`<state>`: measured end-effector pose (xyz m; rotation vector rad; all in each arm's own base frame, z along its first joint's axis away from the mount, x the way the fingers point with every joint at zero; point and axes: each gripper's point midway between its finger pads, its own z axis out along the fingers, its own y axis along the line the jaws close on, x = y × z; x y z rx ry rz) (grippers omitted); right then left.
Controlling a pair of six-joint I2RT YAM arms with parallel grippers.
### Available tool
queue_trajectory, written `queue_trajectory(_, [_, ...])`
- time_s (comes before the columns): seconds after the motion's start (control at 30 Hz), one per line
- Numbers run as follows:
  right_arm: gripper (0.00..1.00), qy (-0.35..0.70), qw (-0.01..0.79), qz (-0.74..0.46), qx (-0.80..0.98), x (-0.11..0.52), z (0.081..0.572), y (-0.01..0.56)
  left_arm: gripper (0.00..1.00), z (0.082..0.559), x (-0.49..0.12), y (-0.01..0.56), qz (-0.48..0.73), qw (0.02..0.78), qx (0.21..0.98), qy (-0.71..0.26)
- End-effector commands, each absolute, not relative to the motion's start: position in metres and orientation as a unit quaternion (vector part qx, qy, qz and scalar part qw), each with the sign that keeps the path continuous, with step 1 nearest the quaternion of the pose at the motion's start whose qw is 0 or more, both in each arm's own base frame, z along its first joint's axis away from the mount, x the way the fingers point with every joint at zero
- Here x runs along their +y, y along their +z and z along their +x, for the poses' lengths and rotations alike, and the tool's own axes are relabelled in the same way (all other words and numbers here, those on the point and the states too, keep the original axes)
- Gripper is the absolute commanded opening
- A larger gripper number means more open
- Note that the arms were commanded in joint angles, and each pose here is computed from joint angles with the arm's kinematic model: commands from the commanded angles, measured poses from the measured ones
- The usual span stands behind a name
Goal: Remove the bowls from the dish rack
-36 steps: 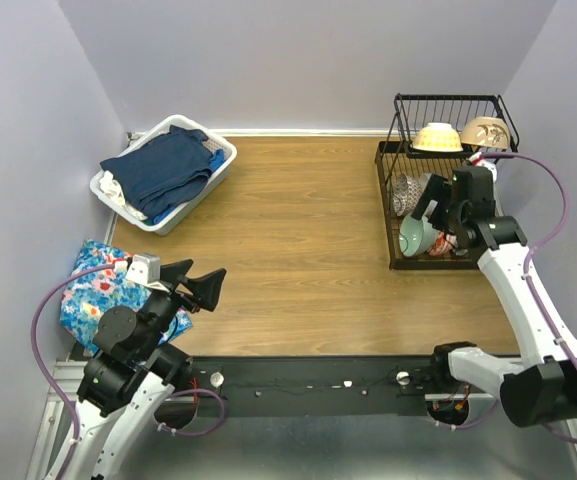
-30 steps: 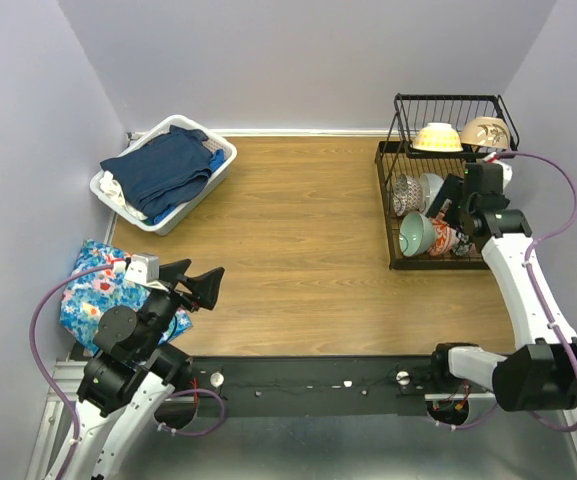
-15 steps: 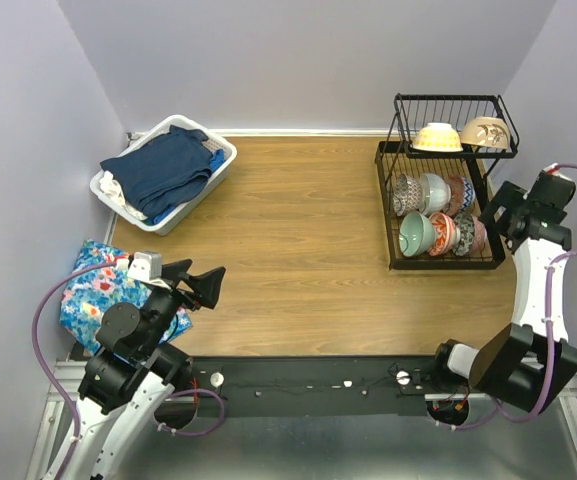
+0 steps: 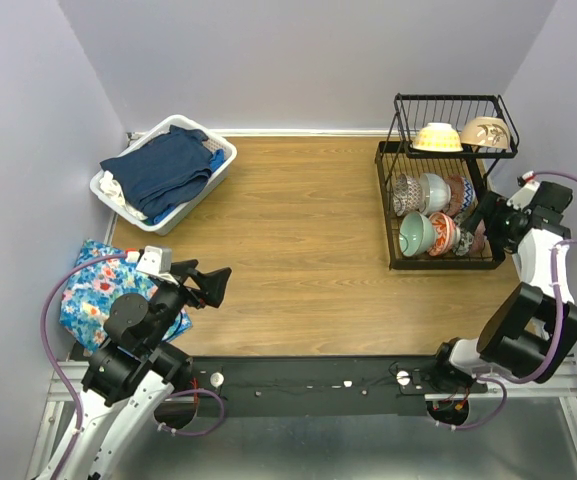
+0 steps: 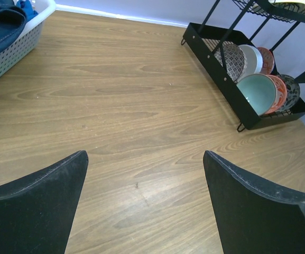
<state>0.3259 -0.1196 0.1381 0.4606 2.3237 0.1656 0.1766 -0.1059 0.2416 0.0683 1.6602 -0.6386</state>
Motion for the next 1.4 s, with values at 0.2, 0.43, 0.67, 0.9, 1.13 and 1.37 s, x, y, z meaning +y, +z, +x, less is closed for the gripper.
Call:
queue_trajectory(0.2, [1.0, 0.15, 0.383, 0.161, 0.897, -0.113, 0.33, 0.12, 0.99, 0.172, -0.112, 0.246, 0.052, 0.631, 0.718, -0.29])
queue_trajectory(0.43, [1.0, 0.137, 0.385, 0.16, 0.899, -0.121, 0.328, 0.111, 0.99, 0.172, -0.113, 0.244, 0.053, 0.628, 0.72, -0.29])
queue_trajectory(0.67, [1.0, 0.092, 0.409, 0.156, 0.895, -0.135, 0.329, 0.109, 0.99, 0.172, -0.112, 0.245, 0.053, 0.63, 0.719, -0.291])
queue_trajectory(0.9, [1.0, 0.11, 0.427, 0.134, 0.888, -0.141, 0.348, 0.119, 0.99, 0.172, -0.113, 0.245, 0.054, 0.628, 0.72, -0.291])
queue_trajectory(1.13, [1.0, 0.147, 0.414, 0.116, 0.891, -0.132, 0.351, 0.105, 0.99, 0.174, -0.112, 0.242, 0.051, 0.624, 0.725, -0.286])
queue_trajectory(1.37, [1.0, 0.167, 0.418, 0.105, 0.887, -0.129, 0.355, 0.105, 0.99, 0.174, -0.111, 0.242, 0.049, 0.625, 0.725, -0.284])
